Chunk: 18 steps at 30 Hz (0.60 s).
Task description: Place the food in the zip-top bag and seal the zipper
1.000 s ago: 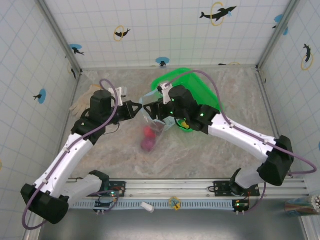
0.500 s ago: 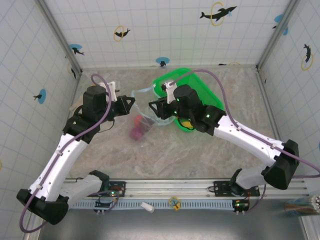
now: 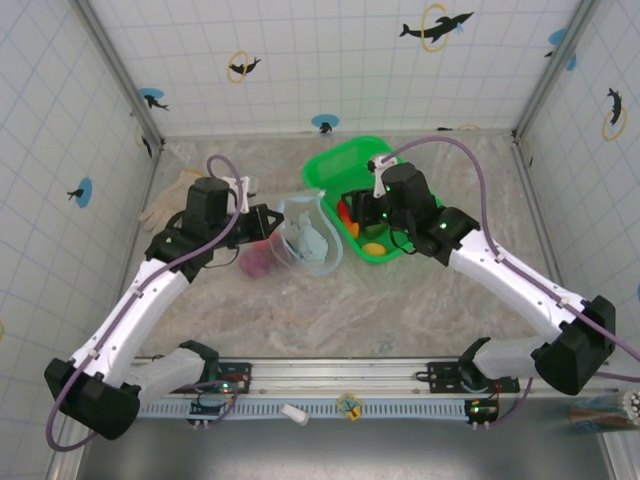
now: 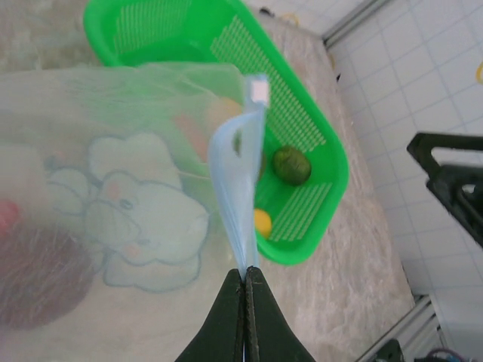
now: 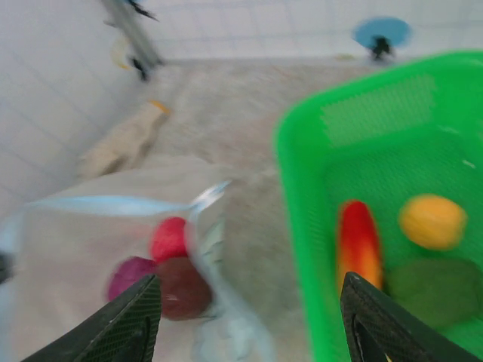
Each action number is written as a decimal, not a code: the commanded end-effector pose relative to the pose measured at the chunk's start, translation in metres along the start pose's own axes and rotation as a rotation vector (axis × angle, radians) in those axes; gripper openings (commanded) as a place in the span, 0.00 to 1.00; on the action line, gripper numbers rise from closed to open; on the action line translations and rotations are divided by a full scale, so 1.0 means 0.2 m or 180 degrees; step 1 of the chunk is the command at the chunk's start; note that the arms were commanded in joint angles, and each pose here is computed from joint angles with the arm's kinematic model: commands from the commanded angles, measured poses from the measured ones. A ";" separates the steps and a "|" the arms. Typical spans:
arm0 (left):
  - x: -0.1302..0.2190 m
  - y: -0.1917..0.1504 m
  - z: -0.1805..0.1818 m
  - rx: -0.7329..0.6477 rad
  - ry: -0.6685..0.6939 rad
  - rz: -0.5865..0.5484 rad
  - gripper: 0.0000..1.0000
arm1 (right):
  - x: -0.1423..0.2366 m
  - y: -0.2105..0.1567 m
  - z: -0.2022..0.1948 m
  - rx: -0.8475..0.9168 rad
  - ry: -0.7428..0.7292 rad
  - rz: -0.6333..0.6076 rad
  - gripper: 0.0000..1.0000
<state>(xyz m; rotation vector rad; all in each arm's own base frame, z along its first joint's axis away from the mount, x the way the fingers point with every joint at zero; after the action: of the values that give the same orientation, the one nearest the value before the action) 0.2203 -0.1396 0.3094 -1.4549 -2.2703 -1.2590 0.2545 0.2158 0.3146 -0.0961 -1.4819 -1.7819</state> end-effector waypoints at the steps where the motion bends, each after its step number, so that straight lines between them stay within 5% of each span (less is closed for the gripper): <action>1: 0.00 0.01 -0.03 -0.0007 -0.0206 -0.0058 0.00 | -0.08 -0.11 -0.17 -0.0218 -0.0247 0.0424 0.72; 18: 0.01 0.02 -0.02 -0.0071 -0.0165 -0.0194 0.00 | -0.67 -0.30 -0.48 -0.0071 -0.0922 0.1604 1.00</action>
<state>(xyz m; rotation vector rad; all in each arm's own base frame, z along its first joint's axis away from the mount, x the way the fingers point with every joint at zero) 0.2239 -0.1427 0.3117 -1.4641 -2.3300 -1.2535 0.3372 0.1962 0.1650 -0.7047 -1.4367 -1.4671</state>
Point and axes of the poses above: each hand's point on the last joint's axis, 136 mm out from that joint toward the fingers, its own x axis back along the fingers, its own z axis along the line the jaws close on, y = z × x, the point moved 9 cm from there along x, back along the fingers, and after that the axes turned 1 degree about x, right-handed, at the moved point
